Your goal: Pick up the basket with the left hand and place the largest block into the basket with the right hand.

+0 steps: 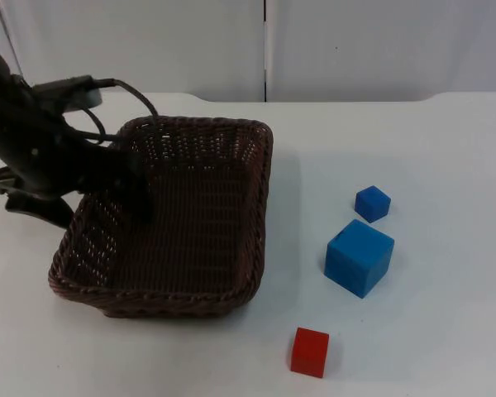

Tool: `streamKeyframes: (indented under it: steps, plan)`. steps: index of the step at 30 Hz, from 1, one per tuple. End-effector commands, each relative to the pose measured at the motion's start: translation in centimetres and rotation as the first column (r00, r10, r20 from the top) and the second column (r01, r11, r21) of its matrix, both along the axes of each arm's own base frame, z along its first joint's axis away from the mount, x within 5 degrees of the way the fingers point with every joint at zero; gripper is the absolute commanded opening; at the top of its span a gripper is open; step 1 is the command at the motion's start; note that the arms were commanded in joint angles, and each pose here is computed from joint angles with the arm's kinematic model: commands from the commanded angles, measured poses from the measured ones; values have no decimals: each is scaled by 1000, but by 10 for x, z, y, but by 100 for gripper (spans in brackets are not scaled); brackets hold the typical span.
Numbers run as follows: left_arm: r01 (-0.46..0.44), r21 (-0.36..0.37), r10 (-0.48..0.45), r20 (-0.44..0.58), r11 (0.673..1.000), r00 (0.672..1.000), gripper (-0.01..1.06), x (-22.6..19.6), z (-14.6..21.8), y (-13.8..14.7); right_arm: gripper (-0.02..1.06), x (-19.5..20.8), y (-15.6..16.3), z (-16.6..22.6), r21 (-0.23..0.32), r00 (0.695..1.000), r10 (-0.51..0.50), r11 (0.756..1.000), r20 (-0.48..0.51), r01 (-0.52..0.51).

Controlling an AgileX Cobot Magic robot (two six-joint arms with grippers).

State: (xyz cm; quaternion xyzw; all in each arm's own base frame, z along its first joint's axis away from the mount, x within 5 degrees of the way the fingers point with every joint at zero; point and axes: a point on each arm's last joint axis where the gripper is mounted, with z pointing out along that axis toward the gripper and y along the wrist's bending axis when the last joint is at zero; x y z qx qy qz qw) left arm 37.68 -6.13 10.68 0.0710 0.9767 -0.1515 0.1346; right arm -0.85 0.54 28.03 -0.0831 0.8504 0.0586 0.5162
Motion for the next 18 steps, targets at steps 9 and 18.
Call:
streamKeyframes:
  steps: [9, 18]
  plan:
    - [9, -1, -8, 24, 1000, 1000, 103, 2, 1, -7, 105, 0, 0, 0, 2, 1000, -3, 1000, 5, 3]
    - [25, 8, -25, 20, 1000, 999, 103, 2, -5, -7, 105, 0, 0, 0, 2, 1000, -3, 1000, 5, 3]
